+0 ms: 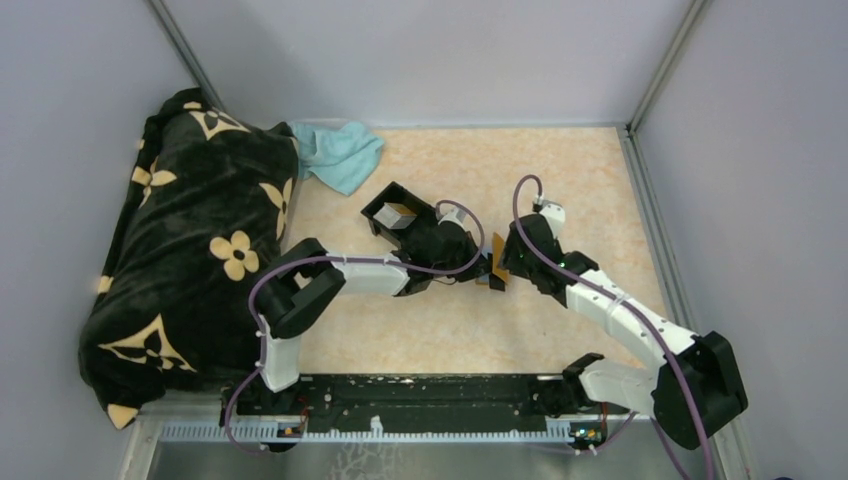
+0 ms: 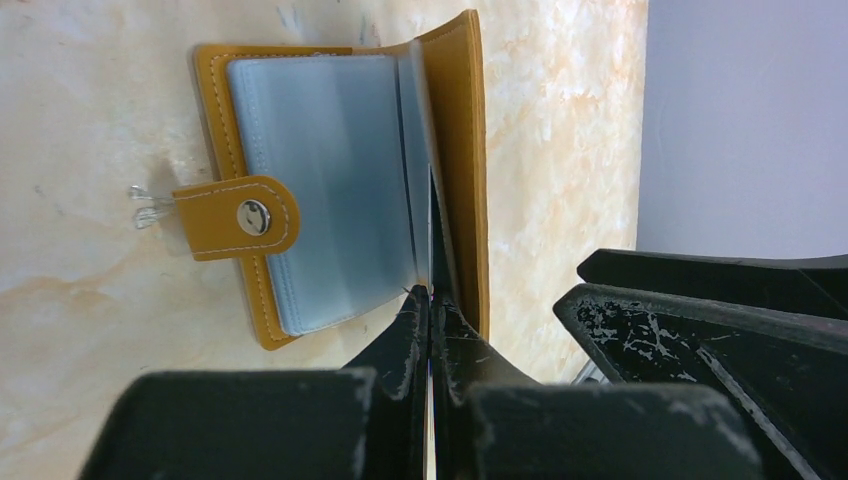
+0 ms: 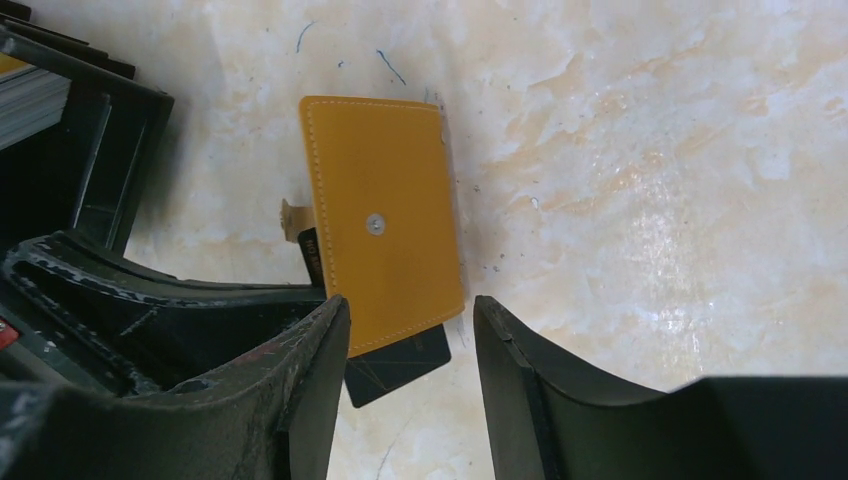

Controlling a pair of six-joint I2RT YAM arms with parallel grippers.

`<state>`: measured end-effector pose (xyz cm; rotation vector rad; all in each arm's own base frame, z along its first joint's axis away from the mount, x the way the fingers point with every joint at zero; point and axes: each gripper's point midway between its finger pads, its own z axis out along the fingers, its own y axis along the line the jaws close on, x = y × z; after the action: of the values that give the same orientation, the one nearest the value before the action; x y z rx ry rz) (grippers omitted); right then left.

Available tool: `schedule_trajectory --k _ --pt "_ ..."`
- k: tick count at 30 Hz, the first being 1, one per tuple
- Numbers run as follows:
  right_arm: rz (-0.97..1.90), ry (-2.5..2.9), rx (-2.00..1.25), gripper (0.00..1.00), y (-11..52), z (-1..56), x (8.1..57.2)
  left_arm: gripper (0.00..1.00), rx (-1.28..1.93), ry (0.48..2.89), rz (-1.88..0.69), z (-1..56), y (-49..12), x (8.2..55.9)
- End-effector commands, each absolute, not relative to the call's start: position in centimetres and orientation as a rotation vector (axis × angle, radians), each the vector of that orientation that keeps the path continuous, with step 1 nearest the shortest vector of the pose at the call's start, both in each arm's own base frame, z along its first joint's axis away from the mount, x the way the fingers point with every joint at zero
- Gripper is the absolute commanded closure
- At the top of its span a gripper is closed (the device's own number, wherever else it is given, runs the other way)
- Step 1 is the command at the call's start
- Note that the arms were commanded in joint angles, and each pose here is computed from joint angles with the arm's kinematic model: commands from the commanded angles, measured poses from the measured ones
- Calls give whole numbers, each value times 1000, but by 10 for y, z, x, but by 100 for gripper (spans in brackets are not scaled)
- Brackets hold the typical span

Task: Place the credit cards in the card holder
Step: Open the card holder at the center of the board.

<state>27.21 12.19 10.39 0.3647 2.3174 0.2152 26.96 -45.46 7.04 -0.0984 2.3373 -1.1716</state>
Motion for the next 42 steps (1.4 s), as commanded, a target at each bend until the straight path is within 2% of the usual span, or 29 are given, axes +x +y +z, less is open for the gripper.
schedule_trajectory --k 1,25,42 --pt "261 2262 328 50 133 130 287 100 -59 2320 -1159 76 -467 270" --pt "138 2300 314 48 135 114 312 100 -1 2258 -1183 104 -481 250" --pt "-9 2369 306 49 116 82 320 100 4 2236 -1212 113 -483 241"
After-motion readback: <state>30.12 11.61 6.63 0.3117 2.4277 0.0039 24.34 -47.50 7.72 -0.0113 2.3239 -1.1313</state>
